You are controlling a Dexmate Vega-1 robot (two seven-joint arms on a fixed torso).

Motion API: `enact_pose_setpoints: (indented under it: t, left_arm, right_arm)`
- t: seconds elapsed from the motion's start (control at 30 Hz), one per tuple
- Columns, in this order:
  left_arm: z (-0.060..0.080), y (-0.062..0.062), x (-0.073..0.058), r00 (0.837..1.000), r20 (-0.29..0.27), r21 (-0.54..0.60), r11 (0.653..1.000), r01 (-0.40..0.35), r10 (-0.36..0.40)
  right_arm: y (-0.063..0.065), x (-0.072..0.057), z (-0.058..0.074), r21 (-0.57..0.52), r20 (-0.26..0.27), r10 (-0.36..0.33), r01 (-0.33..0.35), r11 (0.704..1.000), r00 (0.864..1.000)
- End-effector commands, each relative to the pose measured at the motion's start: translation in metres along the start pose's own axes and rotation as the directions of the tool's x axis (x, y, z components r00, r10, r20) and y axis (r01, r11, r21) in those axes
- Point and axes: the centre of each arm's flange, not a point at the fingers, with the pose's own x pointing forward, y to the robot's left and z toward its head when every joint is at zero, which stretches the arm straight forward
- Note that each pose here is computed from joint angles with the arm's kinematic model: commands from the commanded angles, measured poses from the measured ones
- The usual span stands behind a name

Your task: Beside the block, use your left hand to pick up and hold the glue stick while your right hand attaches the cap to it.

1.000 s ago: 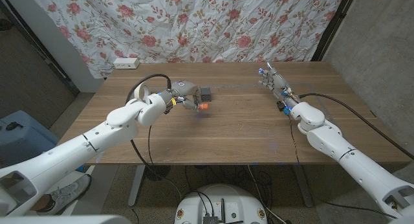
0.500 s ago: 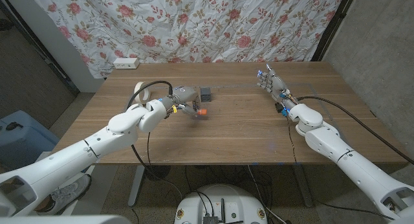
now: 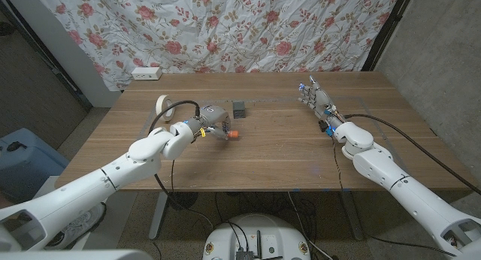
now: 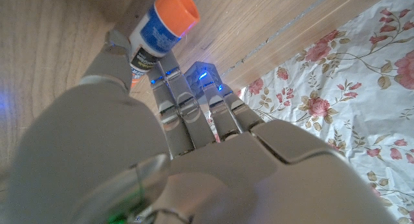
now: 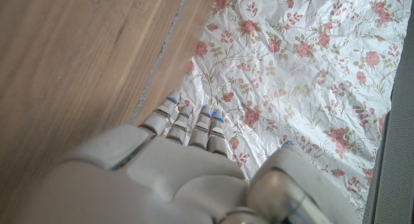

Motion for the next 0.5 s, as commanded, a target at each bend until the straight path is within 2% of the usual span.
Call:
enact_pose_setpoints:
  t: [0.03,0.5]
  left_arm:
    - [-0.0014,-0.0087,0.0031,1.000,0.002,0.018,0.999,0.031,-0.031]
    - [-0.0026,-0.0073,0.0073,0.997,0.001,0.040,0.996,0.083,-0.083]
  right_arm:
    - [0.0007,0.0006,-0.0045,0.026,-0.001,0.002,-0.002,1.000,1.000]
    - [0.0018,0.0008,-0.0077,0.042,-0.005,-0.003,0.003,0.999,1.000]
